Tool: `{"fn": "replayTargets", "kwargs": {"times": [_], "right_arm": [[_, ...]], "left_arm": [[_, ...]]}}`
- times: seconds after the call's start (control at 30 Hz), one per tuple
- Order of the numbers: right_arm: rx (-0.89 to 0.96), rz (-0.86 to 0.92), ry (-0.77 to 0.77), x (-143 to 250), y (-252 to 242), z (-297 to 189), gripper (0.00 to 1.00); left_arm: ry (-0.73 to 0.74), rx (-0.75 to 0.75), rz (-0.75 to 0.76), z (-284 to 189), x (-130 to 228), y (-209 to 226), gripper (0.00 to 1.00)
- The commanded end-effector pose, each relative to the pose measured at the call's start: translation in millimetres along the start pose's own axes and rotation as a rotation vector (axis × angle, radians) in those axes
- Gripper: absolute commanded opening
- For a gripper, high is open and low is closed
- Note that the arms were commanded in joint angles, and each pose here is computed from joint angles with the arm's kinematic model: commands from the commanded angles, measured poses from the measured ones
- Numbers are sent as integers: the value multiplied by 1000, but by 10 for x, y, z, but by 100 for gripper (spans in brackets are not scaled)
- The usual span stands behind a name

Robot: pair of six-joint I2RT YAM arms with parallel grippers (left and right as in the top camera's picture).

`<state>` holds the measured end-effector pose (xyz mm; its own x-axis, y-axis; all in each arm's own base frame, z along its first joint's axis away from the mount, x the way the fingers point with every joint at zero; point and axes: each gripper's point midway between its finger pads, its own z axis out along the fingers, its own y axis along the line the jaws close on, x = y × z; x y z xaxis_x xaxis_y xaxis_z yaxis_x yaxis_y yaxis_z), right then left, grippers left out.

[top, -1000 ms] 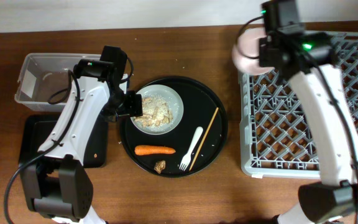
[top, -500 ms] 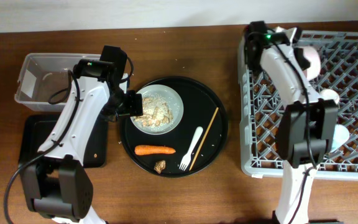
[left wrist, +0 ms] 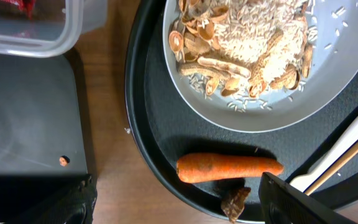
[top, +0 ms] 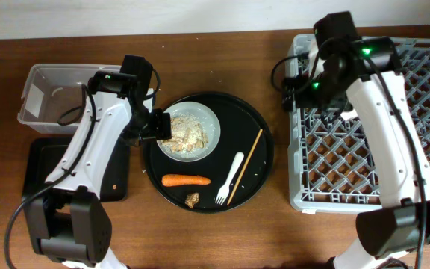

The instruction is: Sort waste into correct bins and load items into the dishwasher rack

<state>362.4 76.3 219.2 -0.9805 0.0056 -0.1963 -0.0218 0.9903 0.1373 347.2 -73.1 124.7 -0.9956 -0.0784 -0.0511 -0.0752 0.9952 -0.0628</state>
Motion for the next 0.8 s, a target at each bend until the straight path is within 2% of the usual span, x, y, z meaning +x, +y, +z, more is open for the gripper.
{"fn": "replayTargets", "kwargs": {"times": [0.0,0.13,0.2,0.27,0.4,0.43,0.5,0.6,0.77], "right_arm": [[-47,-23,98,215,57,63,99],[26,125,118,445,-508,-246,99],[32,141,136,554,-613,-317,99],[32,132,168,631,-631,-284,99],[32,134,180,652,-636,-241,99],[32,134,180,652,-636,-241,99],[32,134,181,654,-636,-241,99],[32,134,182,656,-635,-242,99],[31,135,189,673,-634,-245,98]], "left_arm": [[-71,33,21,-95,-89,-159,83],[-180,109,216,80,-195,-1066,83],[-179,127,253,284,-161,-1399,82],[-127,110,278,687,-26,-1689,81],[-44,49,299,1156,117,-1729,72],[-37,45,299,1204,124,-1726,68],[-35,30,299,1219,125,-1700,52],[-39,-68,298,1310,153,-1489,47],[-5,-105,300,1447,282,-1349,38]]}}
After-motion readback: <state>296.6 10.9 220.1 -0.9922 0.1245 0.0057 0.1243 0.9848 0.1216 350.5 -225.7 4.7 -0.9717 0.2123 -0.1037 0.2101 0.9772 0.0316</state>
